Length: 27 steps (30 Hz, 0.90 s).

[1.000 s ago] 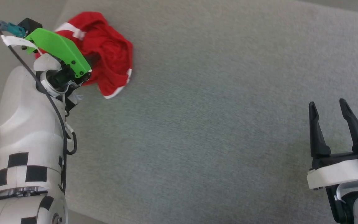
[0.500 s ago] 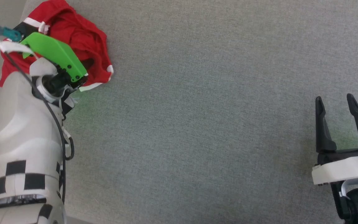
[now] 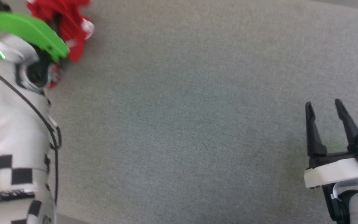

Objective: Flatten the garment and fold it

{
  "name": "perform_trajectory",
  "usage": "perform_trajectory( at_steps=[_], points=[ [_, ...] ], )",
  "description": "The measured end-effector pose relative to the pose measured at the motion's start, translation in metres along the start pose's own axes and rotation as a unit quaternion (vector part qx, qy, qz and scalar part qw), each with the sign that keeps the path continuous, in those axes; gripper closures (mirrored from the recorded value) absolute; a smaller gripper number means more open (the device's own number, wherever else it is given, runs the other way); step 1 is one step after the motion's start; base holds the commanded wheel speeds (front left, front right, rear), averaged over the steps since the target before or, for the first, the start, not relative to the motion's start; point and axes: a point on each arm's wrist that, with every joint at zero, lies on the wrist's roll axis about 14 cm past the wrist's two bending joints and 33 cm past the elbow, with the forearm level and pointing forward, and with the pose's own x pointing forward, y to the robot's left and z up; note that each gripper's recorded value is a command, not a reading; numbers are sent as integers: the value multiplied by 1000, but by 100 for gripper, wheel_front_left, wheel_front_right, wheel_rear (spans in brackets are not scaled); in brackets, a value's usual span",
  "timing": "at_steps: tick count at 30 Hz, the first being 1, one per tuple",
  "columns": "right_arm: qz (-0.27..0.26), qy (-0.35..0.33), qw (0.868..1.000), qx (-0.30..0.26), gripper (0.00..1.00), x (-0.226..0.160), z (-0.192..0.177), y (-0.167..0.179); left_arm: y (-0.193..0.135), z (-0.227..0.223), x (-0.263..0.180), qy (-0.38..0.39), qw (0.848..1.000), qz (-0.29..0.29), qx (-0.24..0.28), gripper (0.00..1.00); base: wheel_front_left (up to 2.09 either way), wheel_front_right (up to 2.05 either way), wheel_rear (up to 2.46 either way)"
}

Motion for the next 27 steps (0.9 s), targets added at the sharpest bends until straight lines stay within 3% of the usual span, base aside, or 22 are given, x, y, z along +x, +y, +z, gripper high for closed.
perform_trajectory(
  at_steps=[7,12,13,20,23,27],
  points=[
    [-5,-28,999,17,0,-13,17,0,-69,110,-33,-142,984,-98,51,100,0,0,0],
    [-19,-51,998,32,0,-29,29,-6,-148,164,-78,-214,953,-196,87,100,0,0,0],
    [-34,-61,997,36,0,-40,33,-14,-202,166,-101,-219,933,-269,94,100,0,0,0],
    [-83,-75,993,36,0,-72,40,-42,-293,92,-125,-127,900,-381,170,100,0,0,0],
    [-105,-77,991,34,0,-87,41,-54,-312,40,-127,-71,889,-410,189,100,0,0,0],
    [-132,-80,988,30,0,-106,43,-67,-332,-29,-133,1,878,-446,172,100,0,0,0]
  ],
)
